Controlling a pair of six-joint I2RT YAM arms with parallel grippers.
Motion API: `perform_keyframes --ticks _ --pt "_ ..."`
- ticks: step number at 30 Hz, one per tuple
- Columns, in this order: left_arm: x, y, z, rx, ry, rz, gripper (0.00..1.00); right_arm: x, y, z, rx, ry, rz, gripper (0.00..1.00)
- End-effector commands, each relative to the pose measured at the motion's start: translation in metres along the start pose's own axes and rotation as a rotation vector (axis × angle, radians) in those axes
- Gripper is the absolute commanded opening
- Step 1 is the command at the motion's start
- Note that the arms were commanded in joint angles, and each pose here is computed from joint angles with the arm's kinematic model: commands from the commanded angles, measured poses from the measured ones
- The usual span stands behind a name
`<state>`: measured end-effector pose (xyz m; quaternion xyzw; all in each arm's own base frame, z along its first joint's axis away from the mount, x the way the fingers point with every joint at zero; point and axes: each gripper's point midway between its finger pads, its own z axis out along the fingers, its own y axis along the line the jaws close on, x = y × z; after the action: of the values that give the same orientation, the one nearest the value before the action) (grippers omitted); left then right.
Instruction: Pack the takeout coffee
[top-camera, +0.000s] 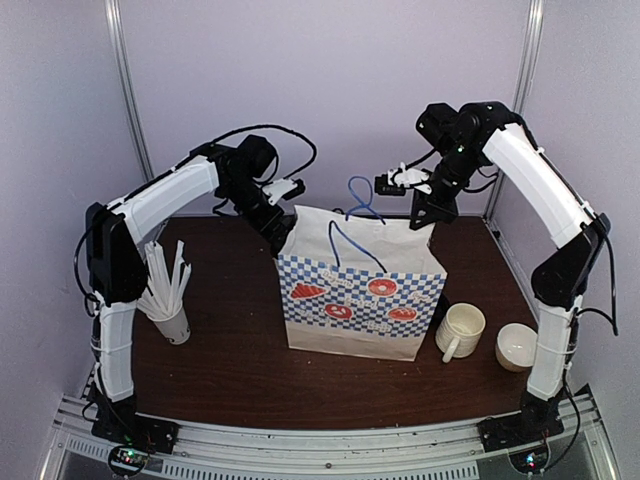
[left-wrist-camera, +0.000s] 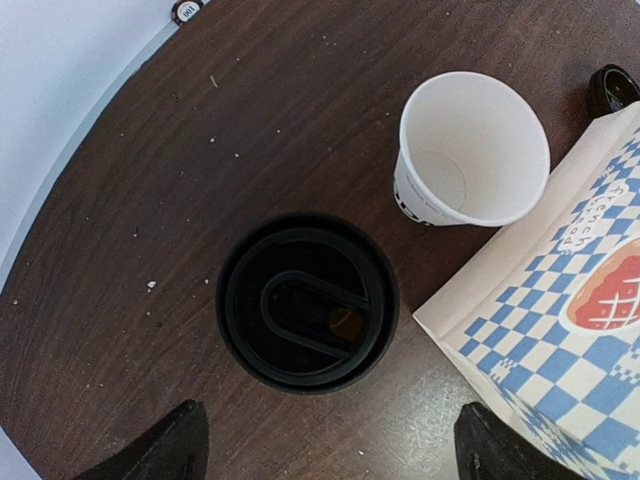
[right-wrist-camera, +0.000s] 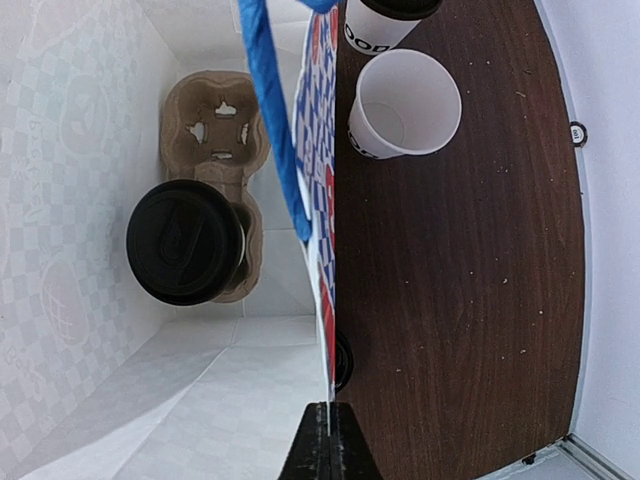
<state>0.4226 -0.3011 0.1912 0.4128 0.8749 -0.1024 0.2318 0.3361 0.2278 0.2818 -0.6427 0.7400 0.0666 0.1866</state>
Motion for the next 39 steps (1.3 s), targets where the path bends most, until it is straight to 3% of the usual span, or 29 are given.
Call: perform_keyframes --ticks 1,21,39 --pt "-0.008 0.001 0.006 -0.022 -0.002 0.028 0.9 0.011 0.018 0.005 -0.096 0.038 0.026 0.01" --pt "-0.013 0.013 0.059 -0.055 0.027 0.005 0.9 0.012 0.026 0.008 -0.138 0.046 0.044 0.03" --pt "-0.01 0.007 0.065 -0.016 0.033 0.007 0.75 0.008 0.029 0.015 -0.161 0.045 0.037 0.04"
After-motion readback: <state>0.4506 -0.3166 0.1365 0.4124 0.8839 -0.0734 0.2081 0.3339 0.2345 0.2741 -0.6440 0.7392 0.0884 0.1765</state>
